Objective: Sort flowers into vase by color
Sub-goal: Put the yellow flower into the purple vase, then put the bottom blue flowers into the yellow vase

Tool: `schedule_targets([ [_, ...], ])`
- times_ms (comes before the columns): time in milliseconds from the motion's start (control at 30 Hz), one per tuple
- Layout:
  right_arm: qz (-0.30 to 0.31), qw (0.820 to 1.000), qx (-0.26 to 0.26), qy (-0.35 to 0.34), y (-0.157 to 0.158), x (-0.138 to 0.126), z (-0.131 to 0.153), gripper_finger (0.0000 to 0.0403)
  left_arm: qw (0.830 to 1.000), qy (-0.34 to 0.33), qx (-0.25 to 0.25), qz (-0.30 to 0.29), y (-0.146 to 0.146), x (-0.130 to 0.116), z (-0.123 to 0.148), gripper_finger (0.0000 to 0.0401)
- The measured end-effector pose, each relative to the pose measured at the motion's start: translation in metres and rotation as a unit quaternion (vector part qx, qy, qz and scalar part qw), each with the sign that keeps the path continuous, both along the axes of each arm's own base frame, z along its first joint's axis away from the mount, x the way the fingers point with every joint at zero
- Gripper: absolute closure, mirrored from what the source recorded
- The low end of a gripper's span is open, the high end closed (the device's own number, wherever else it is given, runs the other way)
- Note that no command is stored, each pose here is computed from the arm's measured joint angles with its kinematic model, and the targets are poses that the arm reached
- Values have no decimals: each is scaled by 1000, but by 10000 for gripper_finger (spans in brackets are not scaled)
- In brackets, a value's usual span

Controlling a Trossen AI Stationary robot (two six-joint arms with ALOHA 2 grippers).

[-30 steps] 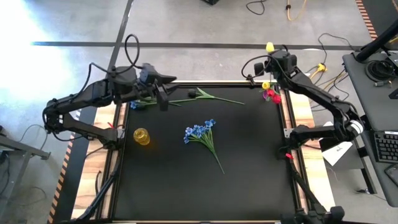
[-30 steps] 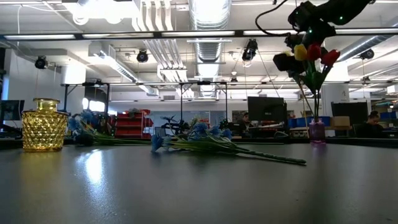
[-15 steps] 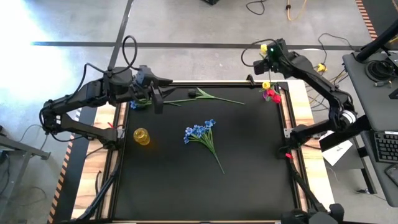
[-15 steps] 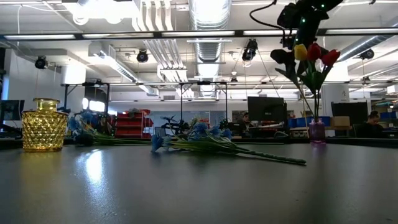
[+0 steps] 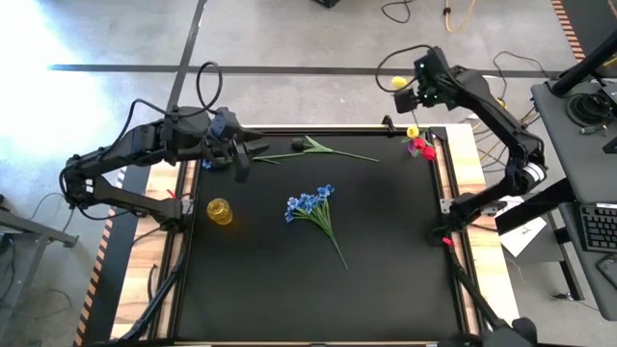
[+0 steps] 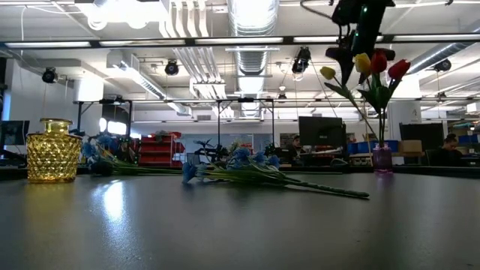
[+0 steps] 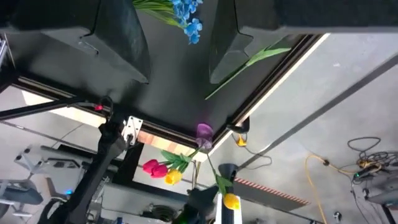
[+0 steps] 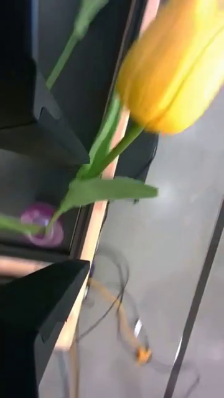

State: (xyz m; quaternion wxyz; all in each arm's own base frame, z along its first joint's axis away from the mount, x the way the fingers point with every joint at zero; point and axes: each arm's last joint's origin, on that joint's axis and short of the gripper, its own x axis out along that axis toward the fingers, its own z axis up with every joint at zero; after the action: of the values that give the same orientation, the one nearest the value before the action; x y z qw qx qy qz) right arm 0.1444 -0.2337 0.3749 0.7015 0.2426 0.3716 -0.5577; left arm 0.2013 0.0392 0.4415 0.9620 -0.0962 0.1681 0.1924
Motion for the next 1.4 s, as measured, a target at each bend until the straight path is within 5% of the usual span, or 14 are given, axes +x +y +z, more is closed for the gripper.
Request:
schedule_targets([
  [367, 157, 977, -65, -128, 41, -7, 51, 113, 999, -4, -15, -42, -2, 1, 0, 250],
  [700, 340, 891, -161, -253, 104, 26, 92, 151, 997, 30, -27, -59, -1, 16, -11, 250],
  [1100, 449, 841, -109, -283, 136, 105, 73, 152, 994, 85, -53, -46, 1, 17, -24, 250],
  [1400, 508, 831, -62, -218, 141, 174, 37, 152, 985, 153, -78, -33, 1, 9, -36, 250],
])
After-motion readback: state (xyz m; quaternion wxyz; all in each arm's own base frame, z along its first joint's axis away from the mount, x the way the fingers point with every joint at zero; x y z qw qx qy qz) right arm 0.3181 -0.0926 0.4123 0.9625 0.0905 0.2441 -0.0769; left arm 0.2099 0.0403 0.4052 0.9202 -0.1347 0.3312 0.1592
